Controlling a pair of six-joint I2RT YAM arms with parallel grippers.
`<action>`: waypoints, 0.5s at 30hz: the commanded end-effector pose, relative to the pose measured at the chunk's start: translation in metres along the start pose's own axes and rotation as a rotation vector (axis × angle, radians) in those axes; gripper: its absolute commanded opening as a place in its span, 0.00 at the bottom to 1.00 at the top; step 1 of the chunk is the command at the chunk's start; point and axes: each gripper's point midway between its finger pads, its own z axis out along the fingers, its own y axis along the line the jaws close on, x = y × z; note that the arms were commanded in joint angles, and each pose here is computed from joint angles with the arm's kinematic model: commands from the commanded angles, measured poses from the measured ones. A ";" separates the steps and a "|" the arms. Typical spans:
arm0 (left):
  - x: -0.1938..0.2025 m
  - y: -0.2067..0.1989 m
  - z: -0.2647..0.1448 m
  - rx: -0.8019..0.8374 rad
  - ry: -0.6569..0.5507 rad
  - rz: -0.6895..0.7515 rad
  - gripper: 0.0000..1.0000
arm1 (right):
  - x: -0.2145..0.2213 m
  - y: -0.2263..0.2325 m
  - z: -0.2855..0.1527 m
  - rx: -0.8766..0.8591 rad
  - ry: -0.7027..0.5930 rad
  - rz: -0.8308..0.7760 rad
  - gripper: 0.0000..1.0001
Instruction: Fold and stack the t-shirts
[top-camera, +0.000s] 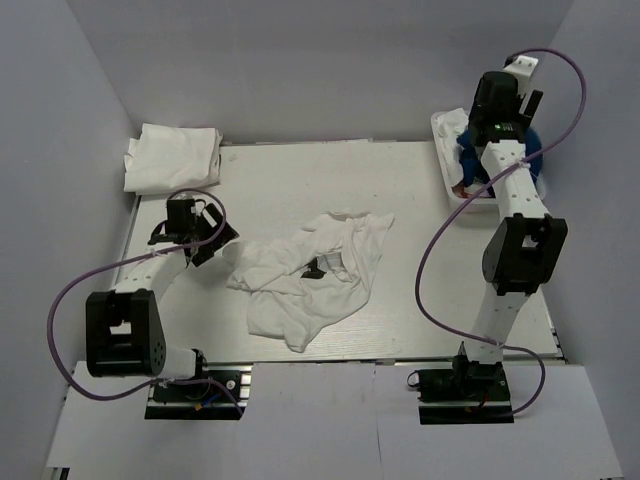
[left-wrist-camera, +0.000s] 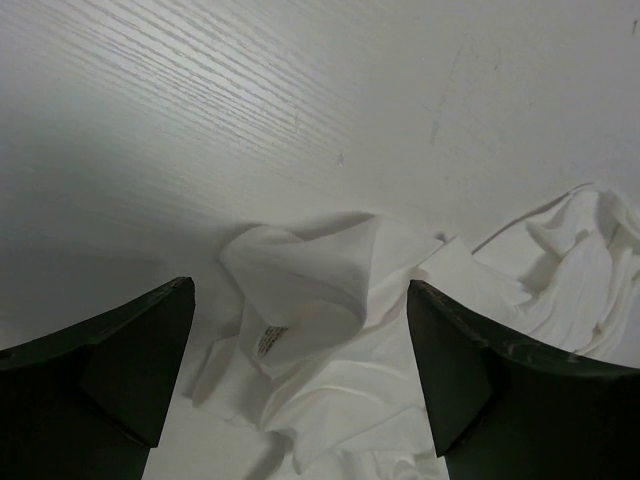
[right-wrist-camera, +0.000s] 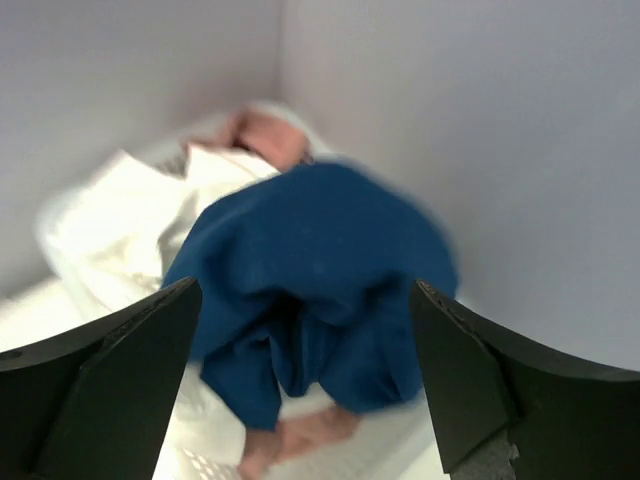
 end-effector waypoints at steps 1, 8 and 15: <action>0.000 -0.016 0.003 0.054 0.043 0.024 0.95 | 0.006 -0.017 -0.011 0.090 0.031 0.063 0.90; 0.023 -0.014 0.011 0.069 0.139 -0.009 0.84 | 0.016 0.050 -0.096 -0.314 -0.021 0.070 0.90; 0.033 -0.013 0.028 0.066 0.193 -0.022 0.55 | 0.092 0.135 -0.173 -0.546 0.115 -0.022 0.90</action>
